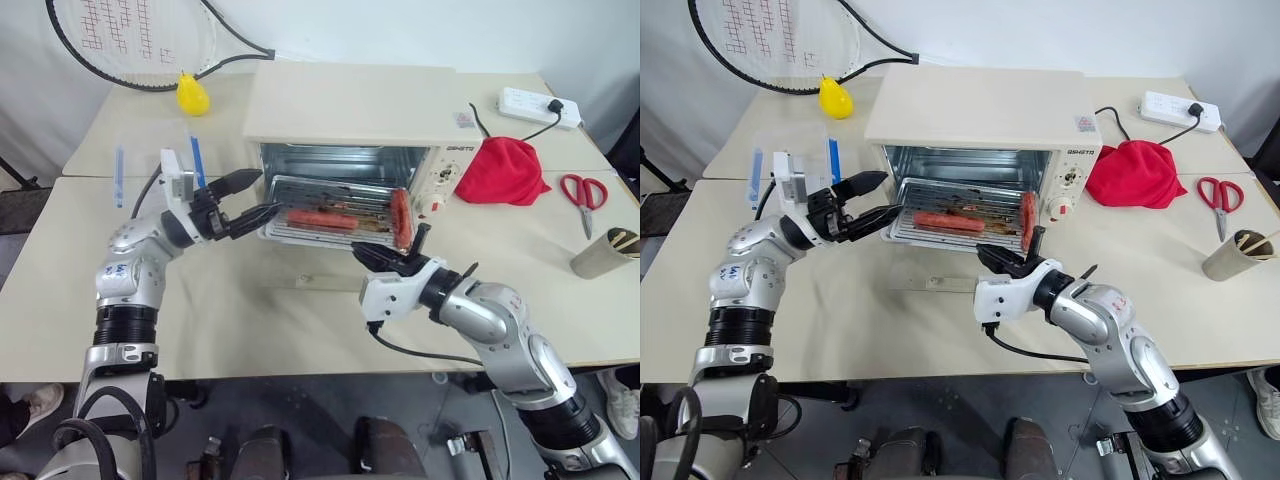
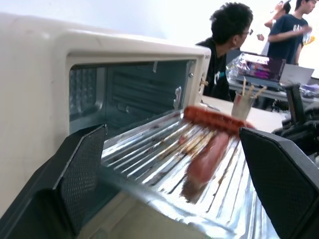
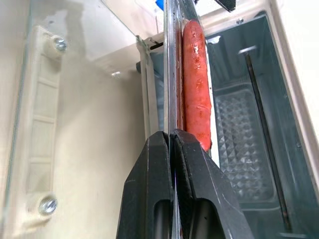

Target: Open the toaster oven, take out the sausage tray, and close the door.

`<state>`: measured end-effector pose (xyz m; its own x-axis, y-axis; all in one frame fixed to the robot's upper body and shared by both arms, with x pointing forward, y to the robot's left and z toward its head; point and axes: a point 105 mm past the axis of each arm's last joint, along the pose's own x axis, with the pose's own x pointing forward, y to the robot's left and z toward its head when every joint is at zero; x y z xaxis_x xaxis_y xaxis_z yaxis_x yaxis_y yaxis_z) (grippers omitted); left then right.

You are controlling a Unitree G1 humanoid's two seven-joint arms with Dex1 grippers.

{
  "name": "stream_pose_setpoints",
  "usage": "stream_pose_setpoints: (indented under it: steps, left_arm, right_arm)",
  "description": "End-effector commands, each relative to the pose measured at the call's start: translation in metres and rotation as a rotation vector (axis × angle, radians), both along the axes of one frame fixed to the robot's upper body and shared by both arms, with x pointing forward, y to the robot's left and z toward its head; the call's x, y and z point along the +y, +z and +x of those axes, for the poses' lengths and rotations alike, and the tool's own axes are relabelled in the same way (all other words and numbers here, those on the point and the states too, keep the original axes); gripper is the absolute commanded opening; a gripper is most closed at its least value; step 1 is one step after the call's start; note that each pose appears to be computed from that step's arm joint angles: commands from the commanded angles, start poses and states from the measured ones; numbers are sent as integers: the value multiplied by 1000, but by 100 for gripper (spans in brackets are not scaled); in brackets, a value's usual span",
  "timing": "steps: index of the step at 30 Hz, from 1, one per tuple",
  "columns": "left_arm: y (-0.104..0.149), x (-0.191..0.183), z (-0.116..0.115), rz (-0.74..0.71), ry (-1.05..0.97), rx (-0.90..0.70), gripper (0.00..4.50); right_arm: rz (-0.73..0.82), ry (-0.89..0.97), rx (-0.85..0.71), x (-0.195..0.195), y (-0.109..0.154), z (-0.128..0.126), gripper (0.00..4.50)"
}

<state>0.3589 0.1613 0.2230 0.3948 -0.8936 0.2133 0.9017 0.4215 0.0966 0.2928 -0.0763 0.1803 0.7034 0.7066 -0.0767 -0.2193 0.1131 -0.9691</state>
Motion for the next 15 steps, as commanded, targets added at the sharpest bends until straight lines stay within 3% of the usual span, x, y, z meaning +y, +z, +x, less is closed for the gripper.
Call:
stream_pose_setpoints:
  steps: [1, 4, 9, 15]
  left_arm:
    - [7, 9, -12, -8, -27, 35, 450]
    - [6, 15, -17, -31, -19, 123, 450]
    - [-14, 18, -21, -48, 66, 613, 450]
    - [-19, -2, -36, -21, 5, 894, 450]
  right_arm:
    - [9, 42, -80, 1, 15, -14, 13]
    - [-6, 53, -67, -1, 10, -18, 13]
    - [-25, 83, -94, -4, 12, -23, 13]
    - [-45, 161, -120, 2, 15, -28, 13]
